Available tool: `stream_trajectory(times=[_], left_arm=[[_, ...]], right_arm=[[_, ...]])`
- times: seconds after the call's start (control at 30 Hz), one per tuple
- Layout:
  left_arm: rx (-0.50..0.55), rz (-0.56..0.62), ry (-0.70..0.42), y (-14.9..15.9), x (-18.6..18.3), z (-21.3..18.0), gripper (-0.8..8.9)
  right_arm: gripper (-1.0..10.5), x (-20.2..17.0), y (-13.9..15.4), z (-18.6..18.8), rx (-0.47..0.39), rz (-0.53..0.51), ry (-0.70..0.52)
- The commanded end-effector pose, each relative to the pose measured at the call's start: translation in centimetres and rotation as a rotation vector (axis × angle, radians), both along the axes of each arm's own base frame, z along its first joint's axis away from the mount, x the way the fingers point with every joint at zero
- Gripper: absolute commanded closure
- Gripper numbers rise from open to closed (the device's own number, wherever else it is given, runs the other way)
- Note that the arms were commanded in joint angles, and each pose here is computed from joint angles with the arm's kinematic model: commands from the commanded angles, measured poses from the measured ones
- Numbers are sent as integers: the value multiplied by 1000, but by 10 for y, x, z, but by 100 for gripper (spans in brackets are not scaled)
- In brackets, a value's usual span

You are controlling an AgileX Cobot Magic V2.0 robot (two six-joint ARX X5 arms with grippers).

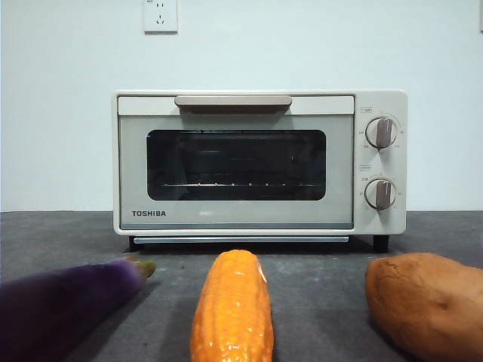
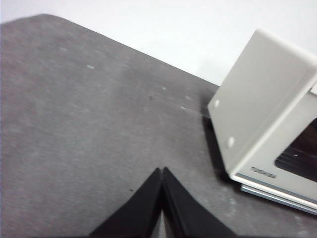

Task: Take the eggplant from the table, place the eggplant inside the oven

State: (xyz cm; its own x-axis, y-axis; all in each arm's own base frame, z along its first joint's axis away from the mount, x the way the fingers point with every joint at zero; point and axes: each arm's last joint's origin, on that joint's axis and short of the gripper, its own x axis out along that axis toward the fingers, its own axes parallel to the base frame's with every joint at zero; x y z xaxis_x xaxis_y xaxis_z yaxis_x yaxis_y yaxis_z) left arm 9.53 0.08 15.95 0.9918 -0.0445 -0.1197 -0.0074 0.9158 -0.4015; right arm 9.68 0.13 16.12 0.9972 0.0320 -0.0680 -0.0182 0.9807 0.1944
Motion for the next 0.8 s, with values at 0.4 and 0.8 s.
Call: stream_trajectory(times=[0.4, 0.8], left_arm=[[-44, -36, 120, -1, -1, 35, 807], [-30, -214, 265, -5, 31, 90, 807]], right_arm=[[942, -17, 0, 58, 88, -10, 28], [942, -16, 0, 122, 53, 5, 196]])
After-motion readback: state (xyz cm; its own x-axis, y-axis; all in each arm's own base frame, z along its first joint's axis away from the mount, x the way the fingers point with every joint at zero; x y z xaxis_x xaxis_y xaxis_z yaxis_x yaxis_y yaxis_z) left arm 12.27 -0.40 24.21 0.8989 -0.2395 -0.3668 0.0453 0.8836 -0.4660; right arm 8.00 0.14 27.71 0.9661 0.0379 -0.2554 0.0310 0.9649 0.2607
